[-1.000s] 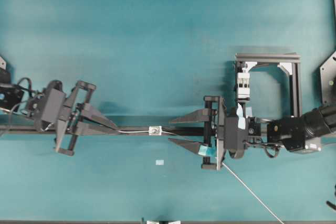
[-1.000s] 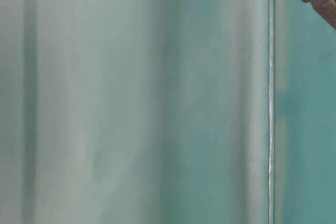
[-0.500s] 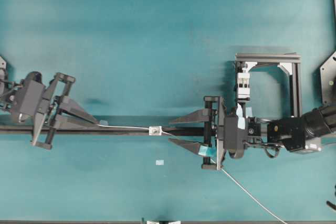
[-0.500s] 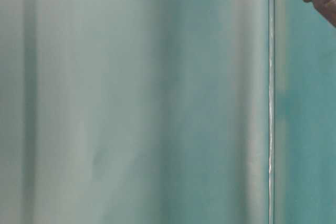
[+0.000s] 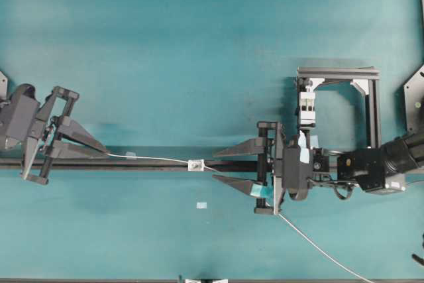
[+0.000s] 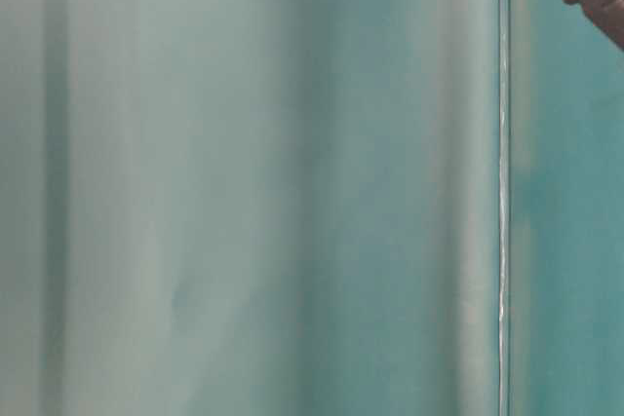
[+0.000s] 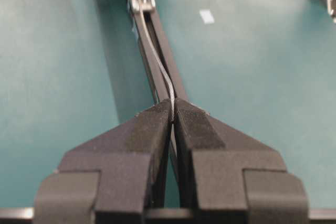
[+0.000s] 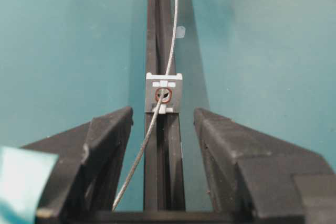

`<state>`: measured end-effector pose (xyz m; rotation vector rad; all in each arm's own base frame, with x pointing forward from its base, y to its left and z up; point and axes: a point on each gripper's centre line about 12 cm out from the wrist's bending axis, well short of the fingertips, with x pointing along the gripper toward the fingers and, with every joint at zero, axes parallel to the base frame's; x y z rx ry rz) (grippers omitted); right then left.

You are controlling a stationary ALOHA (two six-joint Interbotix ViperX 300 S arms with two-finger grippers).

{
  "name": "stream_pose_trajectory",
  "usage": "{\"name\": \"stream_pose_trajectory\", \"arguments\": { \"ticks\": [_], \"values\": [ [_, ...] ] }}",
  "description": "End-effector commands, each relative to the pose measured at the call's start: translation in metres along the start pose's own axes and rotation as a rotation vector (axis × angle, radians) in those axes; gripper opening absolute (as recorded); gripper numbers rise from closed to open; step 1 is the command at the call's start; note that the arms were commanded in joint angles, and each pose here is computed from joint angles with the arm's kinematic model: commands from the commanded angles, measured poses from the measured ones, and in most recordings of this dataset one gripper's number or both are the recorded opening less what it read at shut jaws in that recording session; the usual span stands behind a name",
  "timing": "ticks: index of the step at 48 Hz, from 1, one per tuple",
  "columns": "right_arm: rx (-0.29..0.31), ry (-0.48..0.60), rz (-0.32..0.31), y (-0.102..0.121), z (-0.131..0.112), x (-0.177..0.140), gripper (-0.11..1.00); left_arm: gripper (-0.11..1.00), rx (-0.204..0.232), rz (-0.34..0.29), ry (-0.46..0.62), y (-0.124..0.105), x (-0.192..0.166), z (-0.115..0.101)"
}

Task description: Insert the wire through the hole in the metal fitting marked with a red label. (retake)

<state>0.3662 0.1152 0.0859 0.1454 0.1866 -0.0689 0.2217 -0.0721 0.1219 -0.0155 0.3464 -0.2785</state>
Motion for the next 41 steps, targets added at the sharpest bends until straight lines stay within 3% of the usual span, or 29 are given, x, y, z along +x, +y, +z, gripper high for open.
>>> {"name": "stream_pose_trajectory", "arguments": {
  "ticks": [1,5,15,20,26,37,41],
  "values": [
    [0.021,-0.043,0.010,0.0038,0.0161,0.0006,0.59,-0.10,-0.005,-0.005,-0.024,-0.0015,0.0028,0.0082],
    [0.022,-0.044,0.011,0.0037,0.0169,0.0001,0.59,-0.10,-0.020,-0.008,-0.033,-0.0023,0.0049,0.0116],
    [0.024,-0.052,0.012,0.0042,0.0206,-0.0008,0.59,-0.10,-0.137,-0.008,-0.016,-0.0026,0.0078,0.0126],
    [0.021,-0.051,0.012,0.0039,0.0202,-0.0011,0.59,-0.02,-0.169,-0.009,-0.016,-0.0027,0.0077,0.0128],
    [0.022,-0.052,0.012,0.0042,0.0206,-0.0008,0.59,0.19,-0.172,-0.006,-0.007,-0.0023,0.0084,0.0122],
    [0.024,-0.053,0.013,0.0044,0.0209,-0.0005,0.59,0.83,-0.175,0.011,0.023,0.0012,0.0085,0.0087],
    [0.025,-0.053,0.011,0.0043,0.0209,-0.0005,0.59,0.87,-0.176,0.018,0.021,0.0030,0.0083,0.0092]
  ]
}}
